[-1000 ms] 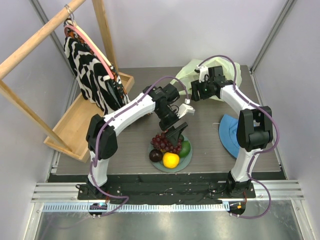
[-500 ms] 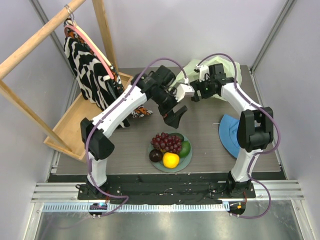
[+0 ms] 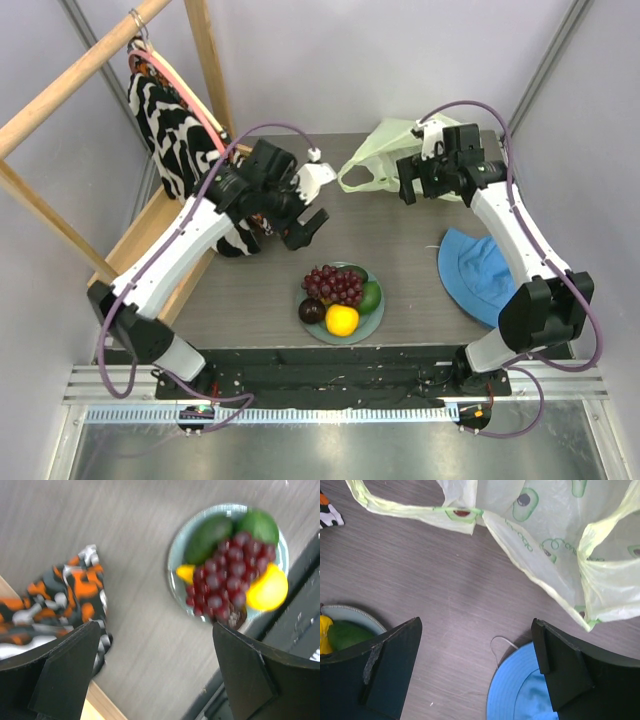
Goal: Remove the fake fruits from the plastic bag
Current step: Reset both arms
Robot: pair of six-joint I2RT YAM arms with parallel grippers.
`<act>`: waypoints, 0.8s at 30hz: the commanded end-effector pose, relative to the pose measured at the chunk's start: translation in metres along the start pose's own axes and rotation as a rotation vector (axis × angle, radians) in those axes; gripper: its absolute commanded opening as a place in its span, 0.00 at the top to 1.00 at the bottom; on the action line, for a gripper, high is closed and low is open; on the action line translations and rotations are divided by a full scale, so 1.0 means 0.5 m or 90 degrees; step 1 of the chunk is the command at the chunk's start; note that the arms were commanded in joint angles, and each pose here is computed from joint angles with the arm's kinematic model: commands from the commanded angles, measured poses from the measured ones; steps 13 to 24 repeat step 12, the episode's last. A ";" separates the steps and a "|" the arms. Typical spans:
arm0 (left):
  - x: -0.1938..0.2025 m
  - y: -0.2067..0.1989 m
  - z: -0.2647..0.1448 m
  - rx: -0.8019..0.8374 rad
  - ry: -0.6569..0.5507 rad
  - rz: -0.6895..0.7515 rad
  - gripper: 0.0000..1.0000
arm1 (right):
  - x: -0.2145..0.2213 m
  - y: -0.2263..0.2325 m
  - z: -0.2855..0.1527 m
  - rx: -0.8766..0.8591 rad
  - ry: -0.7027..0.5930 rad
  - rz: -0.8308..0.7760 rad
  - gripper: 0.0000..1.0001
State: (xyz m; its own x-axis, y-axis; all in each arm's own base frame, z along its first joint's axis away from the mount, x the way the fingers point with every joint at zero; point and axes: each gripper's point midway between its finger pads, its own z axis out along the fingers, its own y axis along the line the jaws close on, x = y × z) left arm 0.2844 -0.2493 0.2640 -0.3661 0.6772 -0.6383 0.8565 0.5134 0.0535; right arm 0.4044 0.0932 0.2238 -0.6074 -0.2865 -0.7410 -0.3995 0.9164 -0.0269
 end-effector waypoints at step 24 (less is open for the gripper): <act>0.281 0.034 -0.011 -0.045 0.084 -0.160 0.00 | 0.133 0.052 -0.002 -0.069 0.094 0.012 0.00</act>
